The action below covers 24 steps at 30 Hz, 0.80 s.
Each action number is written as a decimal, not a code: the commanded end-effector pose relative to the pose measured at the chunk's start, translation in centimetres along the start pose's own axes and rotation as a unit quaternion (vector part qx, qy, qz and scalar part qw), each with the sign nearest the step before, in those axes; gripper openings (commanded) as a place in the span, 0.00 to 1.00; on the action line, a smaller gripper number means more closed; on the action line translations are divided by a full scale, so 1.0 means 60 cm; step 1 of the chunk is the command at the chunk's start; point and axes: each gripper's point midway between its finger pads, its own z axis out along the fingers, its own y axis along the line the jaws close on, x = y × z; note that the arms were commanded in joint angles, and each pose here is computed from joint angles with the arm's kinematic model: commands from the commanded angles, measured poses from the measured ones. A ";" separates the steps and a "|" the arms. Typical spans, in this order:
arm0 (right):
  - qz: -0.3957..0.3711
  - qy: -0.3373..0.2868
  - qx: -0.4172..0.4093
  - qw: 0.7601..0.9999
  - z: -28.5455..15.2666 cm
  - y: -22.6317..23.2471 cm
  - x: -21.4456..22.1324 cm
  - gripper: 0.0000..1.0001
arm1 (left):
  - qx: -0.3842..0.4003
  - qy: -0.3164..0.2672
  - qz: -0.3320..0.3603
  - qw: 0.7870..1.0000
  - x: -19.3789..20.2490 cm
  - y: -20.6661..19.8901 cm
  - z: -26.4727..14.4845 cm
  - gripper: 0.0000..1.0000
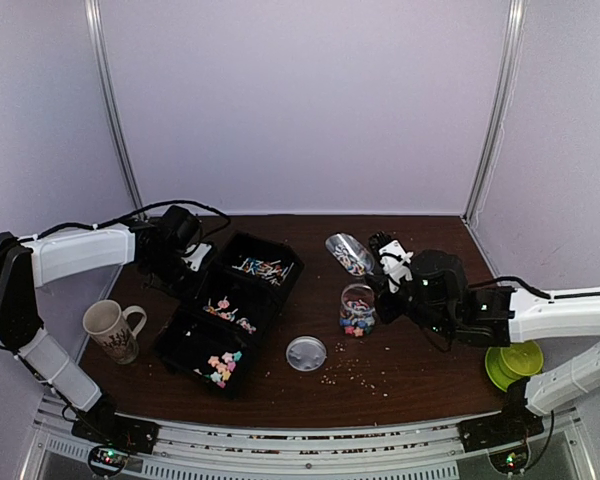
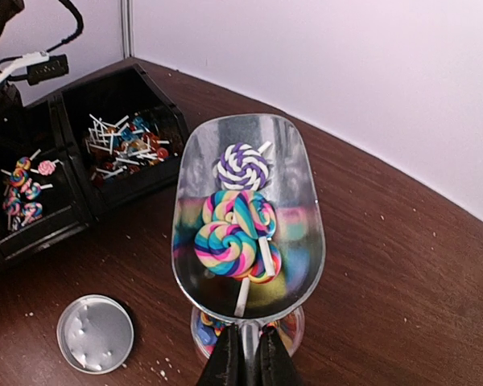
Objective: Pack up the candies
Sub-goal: Place the fake candies in the packing box.
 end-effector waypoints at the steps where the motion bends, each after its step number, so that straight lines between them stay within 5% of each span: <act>1: -0.005 0.058 0.020 0.998 -0.022 -0.031 0.023 0.00 | 0.042 -0.067 0.002 0.997 -0.065 -0.029 -0.034 0.00; 24: -0.039 0.223 0.038 0.973 -0.066 -0.072 0.047 0.00 | 0.038 -0.065 0.002 0.997 -0.065 -0.027 -0.031 0.00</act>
